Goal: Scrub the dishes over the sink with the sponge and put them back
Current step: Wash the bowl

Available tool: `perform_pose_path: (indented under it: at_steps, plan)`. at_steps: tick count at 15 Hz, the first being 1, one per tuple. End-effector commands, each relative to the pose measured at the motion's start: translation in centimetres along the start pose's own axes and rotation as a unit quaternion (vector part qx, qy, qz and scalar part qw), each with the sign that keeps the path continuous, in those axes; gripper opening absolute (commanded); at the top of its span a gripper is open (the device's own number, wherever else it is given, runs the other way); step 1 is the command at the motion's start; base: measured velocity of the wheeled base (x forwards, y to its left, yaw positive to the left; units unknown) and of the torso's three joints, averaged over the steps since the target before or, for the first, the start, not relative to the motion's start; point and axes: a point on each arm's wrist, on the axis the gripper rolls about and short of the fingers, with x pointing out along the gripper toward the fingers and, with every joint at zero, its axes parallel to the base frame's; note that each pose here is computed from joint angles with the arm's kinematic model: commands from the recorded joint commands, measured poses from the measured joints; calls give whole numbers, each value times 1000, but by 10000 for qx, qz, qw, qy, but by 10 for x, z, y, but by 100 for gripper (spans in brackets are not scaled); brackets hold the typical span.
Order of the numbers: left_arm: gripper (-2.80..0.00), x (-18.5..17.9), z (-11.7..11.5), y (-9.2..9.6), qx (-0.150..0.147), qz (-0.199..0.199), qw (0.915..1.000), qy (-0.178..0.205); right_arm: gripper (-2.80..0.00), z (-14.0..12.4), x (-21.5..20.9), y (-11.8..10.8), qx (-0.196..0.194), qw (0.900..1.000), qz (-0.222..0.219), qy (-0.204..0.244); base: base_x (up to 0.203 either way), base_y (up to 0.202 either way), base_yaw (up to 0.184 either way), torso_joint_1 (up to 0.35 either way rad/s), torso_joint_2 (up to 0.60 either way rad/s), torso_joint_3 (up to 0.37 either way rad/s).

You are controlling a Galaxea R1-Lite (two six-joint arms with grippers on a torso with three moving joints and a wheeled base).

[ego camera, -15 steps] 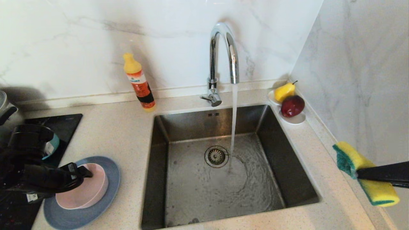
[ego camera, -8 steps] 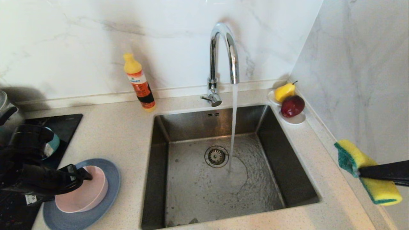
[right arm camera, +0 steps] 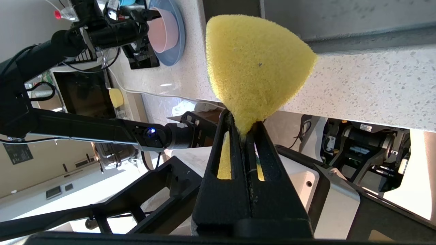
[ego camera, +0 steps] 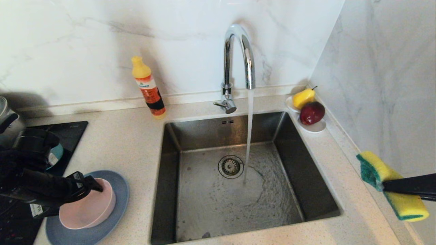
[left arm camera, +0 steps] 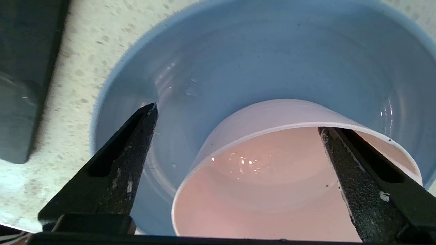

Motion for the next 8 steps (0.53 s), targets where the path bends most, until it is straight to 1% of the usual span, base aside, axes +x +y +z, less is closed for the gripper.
perform_pose_path:
  at_steps: [1, 4, 5, 6, 8]
  plan:
    - [0, 4, 0, 0, -20, 17, 10000, 58, -280, 0, 0, 0, 17, 10000, 14, 16, 0, 0, 0, 0, 0, 0]
    - [0, 11, 2, 0, -28, 73, 9999, 127, -280, 0, 0, 0, 26, 10000, 6, 27, 0, 0, 0, 0, 0, 0]
    - [-98, 13, 2, 0, -34, 77, 9999, 115, -280, 0, 0, 0, 29, 10000, 2, 21, 0, 0, 0, 0, 0, 0]
    - [-280, 15, 3, 0, -41, 95, 9999, 127, -280, 1, 1, 0, 26, 10000, 6, 26, 0, 0, 0, 0, 0, 0]
    - [-280, 13, 6, 2, -75, 108, 9999, 76, -280, 2, 1, 1, 28, 10000, 11, 20, 0, 0, 0, 0, 0, 0]
